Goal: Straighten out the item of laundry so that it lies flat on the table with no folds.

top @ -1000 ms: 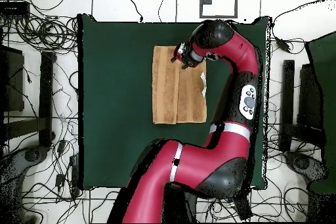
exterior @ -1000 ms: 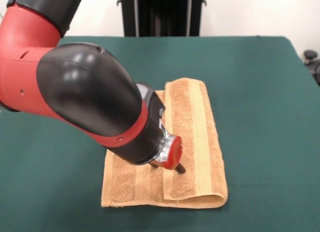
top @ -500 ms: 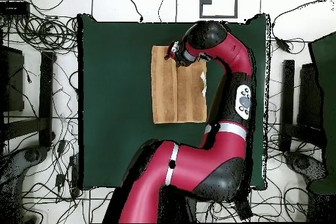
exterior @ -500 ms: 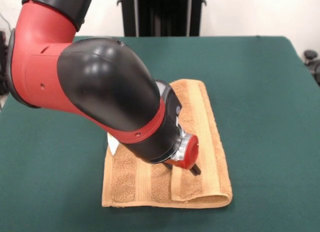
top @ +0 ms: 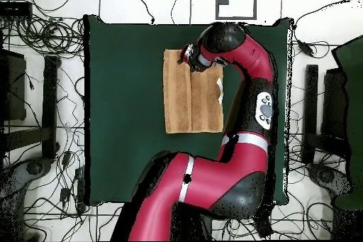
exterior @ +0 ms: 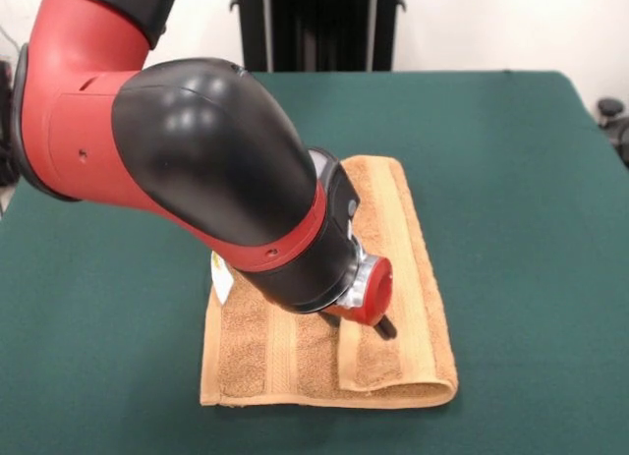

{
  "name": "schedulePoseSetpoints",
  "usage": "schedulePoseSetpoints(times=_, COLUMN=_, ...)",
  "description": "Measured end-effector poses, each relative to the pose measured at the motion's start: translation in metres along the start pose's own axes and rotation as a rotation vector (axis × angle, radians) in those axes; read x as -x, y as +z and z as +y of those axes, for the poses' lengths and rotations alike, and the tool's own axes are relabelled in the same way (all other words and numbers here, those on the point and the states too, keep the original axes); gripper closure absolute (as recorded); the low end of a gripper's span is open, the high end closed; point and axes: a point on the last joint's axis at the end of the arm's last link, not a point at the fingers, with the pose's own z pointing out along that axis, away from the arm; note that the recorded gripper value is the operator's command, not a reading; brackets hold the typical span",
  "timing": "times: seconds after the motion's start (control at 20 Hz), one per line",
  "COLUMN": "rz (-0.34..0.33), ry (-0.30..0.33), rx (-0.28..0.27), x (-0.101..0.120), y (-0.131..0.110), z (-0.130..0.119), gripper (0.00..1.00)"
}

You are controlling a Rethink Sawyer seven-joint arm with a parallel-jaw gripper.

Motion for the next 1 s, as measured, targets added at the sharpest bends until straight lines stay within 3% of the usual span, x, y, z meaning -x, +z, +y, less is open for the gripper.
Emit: schedulePoseSetpoints(times=1.0, rz=0.045, ry=0.003, rx=0.059, x=-0.010, y=0.012, z=0.011, gripper=0.00)
